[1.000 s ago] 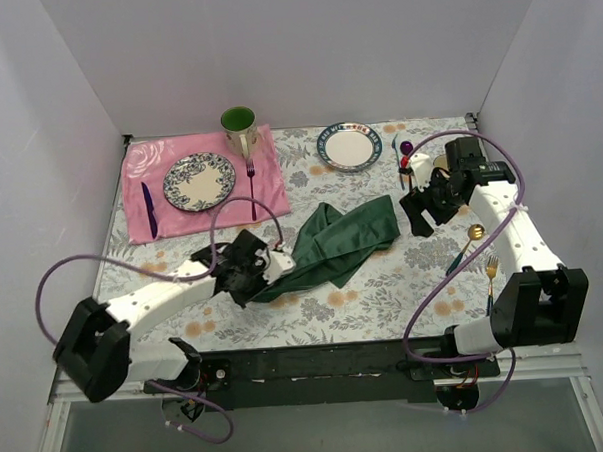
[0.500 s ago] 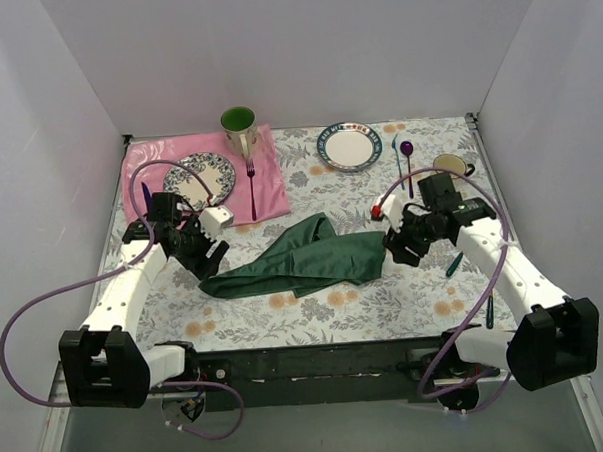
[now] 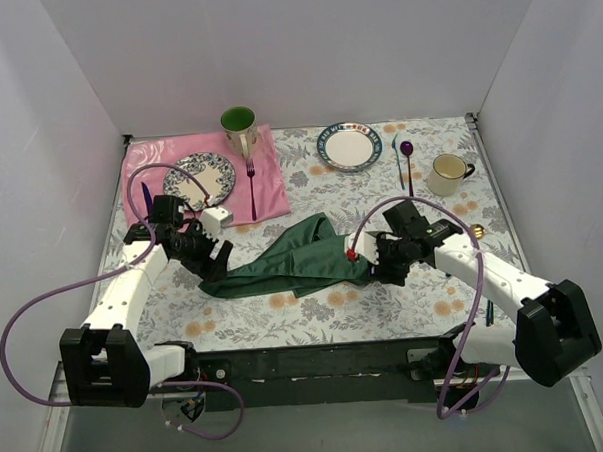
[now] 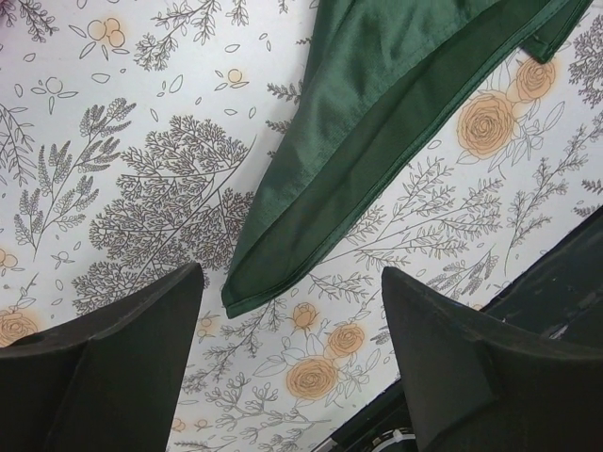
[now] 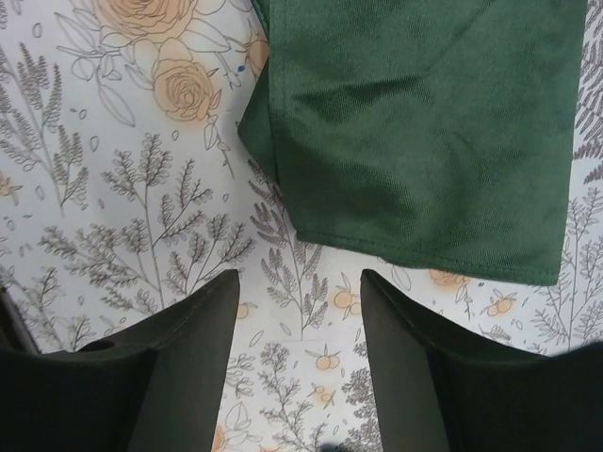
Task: Fold the napkin into a case and place the utensils inside
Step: Pick up the crumpled napkin from the center of the board.
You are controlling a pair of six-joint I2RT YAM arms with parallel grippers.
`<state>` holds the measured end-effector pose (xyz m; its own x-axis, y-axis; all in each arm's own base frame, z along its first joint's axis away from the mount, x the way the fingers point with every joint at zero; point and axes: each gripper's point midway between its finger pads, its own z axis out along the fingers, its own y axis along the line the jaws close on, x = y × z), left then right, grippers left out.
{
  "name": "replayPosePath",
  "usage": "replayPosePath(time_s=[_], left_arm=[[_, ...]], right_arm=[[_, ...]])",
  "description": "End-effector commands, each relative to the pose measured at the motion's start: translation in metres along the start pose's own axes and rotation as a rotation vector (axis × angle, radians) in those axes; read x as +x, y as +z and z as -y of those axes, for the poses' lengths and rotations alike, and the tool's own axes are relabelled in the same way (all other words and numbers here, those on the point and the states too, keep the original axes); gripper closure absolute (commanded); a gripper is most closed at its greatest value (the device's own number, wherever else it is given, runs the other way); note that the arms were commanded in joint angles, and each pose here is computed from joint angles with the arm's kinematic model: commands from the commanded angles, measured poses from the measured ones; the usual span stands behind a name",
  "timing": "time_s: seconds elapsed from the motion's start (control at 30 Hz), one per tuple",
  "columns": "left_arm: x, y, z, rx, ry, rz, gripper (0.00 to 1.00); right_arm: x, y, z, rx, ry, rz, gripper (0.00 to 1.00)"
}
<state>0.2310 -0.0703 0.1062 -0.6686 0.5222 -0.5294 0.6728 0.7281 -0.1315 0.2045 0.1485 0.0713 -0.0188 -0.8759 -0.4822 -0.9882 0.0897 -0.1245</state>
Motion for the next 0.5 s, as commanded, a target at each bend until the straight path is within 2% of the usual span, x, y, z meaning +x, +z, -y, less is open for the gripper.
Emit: replayPosePath(time_s=[0.0,0.13,0.3,0.4,0.43,0.47], left_arm=[[-0.009,-0.002,0.002,0.001,-0.053,0.040,0.23],[-0.008,-0.001,0.006,0.015,-0.078,0.041,0.20],[-0.005,0.002,0.006,0.012,-0.103,0.039,0.18],[0.000,0.006,0.002,-0.008,-0.112,0.028,0.17],[0.002,0.007,0.000,-0.024,-0.109,0.025,0.17],[0.001,0.007,-0.003,-0.041,-0.105,0.031,0.16]], right_arm=[[0.005,0.017,0.012,0.067,-0.092,-0.036,0.36],[0.012,0.025,0.014,0.109,-0.159,-0.064,0.29],[0.013,0.038,0.022,0.169,-0.203,-0.082,0.29],[0.012,0.044,0.030,0.198,-0.184,-0.087,0.38],[0.007,0.045,0.037,0.225,-0.178,-0.076,0.49],[0.004,0.043,0.043,0.248,-0.168,-0.075,0.55]])
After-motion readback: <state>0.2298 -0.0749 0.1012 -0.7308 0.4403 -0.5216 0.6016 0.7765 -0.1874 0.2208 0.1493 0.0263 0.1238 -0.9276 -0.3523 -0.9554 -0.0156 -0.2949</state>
